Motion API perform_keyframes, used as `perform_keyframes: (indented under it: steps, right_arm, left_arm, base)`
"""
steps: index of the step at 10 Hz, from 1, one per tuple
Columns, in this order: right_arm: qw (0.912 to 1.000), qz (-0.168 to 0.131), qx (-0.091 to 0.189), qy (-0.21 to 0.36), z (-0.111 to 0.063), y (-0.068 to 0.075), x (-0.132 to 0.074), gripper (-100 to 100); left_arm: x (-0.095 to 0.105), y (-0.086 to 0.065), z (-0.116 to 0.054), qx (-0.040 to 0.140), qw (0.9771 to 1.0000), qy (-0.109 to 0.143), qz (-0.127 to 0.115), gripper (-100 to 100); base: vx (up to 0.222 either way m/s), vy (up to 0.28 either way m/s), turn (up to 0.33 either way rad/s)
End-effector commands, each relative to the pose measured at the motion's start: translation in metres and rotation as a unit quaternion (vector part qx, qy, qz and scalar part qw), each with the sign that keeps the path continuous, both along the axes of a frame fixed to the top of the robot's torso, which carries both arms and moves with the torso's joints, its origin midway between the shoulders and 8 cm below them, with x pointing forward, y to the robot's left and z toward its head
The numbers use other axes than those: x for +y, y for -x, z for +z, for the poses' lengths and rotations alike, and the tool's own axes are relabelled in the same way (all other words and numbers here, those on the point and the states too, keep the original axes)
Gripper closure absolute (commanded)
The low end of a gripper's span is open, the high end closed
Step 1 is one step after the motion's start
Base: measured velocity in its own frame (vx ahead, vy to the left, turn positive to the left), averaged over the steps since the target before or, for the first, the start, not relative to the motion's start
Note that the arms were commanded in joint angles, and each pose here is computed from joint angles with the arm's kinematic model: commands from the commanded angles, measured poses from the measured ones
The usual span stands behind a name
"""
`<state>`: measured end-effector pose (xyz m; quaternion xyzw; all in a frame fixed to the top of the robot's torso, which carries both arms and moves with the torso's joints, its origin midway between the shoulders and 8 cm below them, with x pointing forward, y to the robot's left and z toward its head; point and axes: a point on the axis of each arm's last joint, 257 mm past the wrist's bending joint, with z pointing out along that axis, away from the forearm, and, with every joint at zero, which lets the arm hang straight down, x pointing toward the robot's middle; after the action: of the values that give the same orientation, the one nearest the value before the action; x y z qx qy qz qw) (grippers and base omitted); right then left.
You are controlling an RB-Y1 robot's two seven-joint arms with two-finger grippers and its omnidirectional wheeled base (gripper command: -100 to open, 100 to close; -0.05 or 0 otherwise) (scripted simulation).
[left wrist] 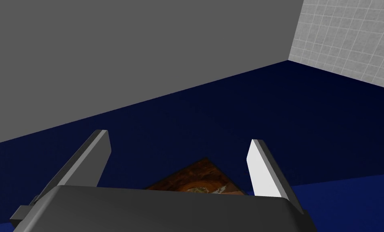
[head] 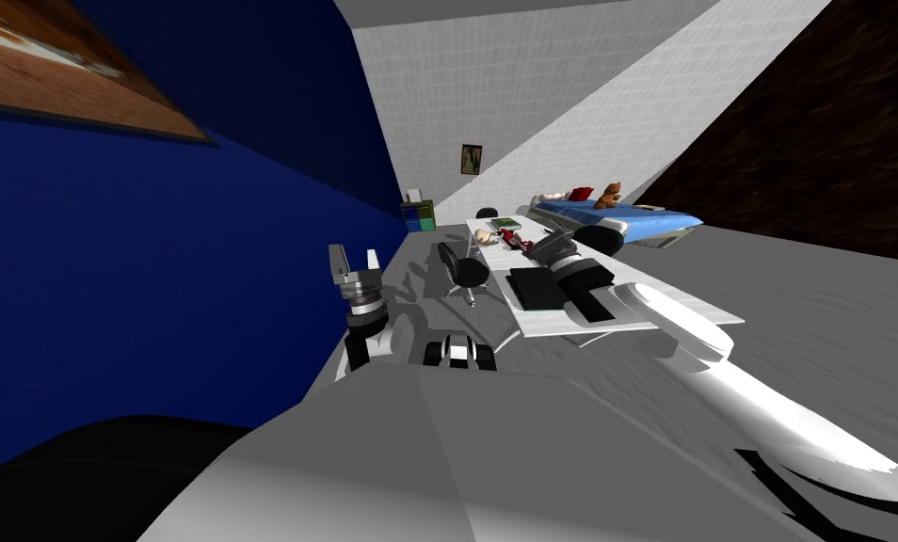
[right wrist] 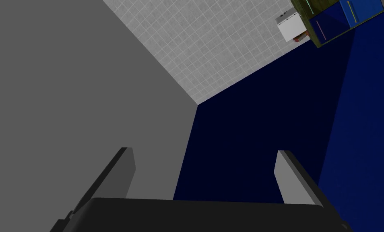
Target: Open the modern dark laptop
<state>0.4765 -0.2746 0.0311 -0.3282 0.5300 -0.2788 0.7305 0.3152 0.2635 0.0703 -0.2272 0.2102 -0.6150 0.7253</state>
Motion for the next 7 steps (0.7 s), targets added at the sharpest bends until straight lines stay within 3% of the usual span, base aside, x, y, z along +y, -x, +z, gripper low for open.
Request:
perform_keyframes:
  steps: [1, 2, 7]
  right_arm:
    - [1.0000, 0.001, 0.001, 0.001, 0.0057, 0.0019, 0.0003, -100]
    - [1.0000, 0.001, 0.001, 0.001, 0.0064, 0.0021, -0.0001, 0]
    - [1.0000, 0.001, 0.001, 0.001, 0.0063, 0.0021, -0.0001, 0]
  left_arm:
    - [0.0000, 0.0000, 0.0000, 0.000, 1.0000, 0.000, 0.000, 0]
    - [0.0000, 0.0000, 0.0000, 0.000, 1.0000, 0.000, 0.000, 0]
    - [0.0000, 0.0000, 0.0000, 0.000, 1.0000, 0.000, 0.000, 0]
  base:
    - [0.009, 0.005, -0.005]
    - [0.000, 0.000, 0.000]
    - [0.000, 0.000, 0.000]
